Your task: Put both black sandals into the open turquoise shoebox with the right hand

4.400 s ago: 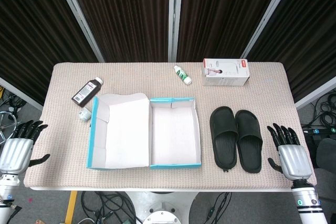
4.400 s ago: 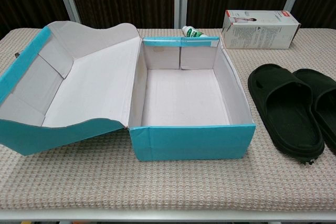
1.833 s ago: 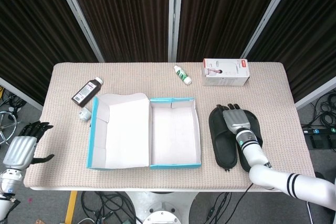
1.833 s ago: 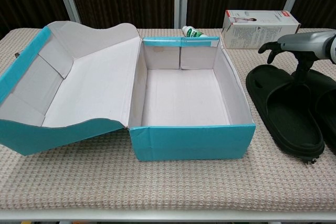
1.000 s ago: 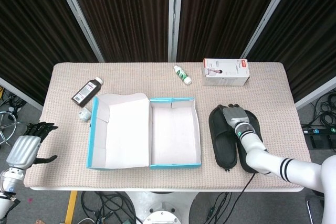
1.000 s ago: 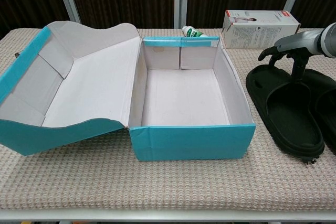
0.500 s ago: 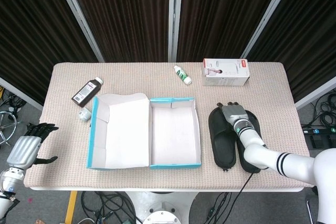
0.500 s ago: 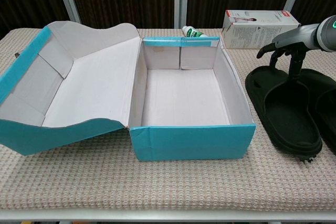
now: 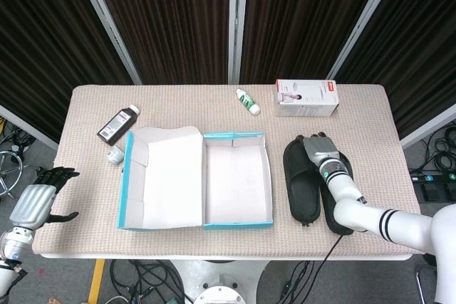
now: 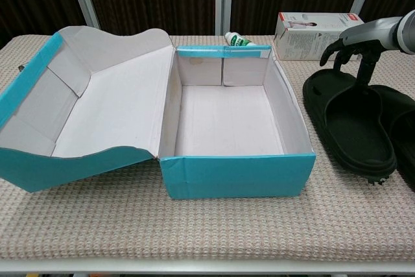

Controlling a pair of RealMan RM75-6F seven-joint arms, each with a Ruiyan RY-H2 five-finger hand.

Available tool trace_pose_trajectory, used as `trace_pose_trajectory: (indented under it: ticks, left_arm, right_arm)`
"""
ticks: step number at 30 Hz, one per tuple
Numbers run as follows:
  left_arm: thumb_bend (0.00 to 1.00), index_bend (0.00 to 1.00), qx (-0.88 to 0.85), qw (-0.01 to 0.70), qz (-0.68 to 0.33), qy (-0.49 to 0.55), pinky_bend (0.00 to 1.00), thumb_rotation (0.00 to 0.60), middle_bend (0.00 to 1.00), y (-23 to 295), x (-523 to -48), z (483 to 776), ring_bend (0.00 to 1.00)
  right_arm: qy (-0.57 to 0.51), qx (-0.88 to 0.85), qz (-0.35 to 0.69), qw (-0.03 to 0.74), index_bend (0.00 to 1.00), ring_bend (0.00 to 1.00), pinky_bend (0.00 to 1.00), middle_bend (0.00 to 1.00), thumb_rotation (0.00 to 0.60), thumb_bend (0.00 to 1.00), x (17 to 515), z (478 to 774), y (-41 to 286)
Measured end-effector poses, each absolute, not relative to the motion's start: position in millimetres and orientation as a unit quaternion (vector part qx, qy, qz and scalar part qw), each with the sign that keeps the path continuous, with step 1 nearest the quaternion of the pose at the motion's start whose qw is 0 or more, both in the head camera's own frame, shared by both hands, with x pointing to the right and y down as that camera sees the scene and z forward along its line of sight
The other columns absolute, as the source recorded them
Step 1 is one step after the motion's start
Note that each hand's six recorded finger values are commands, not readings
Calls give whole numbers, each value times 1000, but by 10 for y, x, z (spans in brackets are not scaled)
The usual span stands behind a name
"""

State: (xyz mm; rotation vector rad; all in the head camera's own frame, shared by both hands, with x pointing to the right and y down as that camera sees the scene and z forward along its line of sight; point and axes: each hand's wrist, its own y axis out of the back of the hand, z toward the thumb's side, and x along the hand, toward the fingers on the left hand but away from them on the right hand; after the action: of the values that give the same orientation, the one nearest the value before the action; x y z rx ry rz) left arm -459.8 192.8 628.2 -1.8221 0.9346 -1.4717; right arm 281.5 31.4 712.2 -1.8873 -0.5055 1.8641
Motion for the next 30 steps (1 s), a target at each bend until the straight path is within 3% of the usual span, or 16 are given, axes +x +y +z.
trace_pose_trajectory:
  ticks: [3,5,13,23,30]
  left_arm:
    - [70,187,-689,305,-556,352,136,600,149,1919,-4583,6292,91]
    - [70,186,-689,306,-555,351,136,600,150,1910,-4566,6295,91]
    - [70,186,-691,310,-551,351,136,600,150,1881,-4503,6283,91]
    - [70,186,-691,314,-545,357,136,600,150,1808,-4442,6227,91]
    - [70,187,-691,316,-542,360,136,600,150,1788,-4410,6205,91]
  right_arm:
    - [-194,-686,664,223,285,224,283,473,600,156,2835,7063,292]
    - [-203,-690,657,226,298,237,308,484,600,159,2857,7008,285]
    - [-234,-706,620,250,326,262,322,503,600,164,2899,6695,273]
    - [-299,-723,551,289,328,268,325,505,600,164,2879,5964,150]
    - [-350,-758,480,270,328,268,325,505,600,163,2709,5792,141]
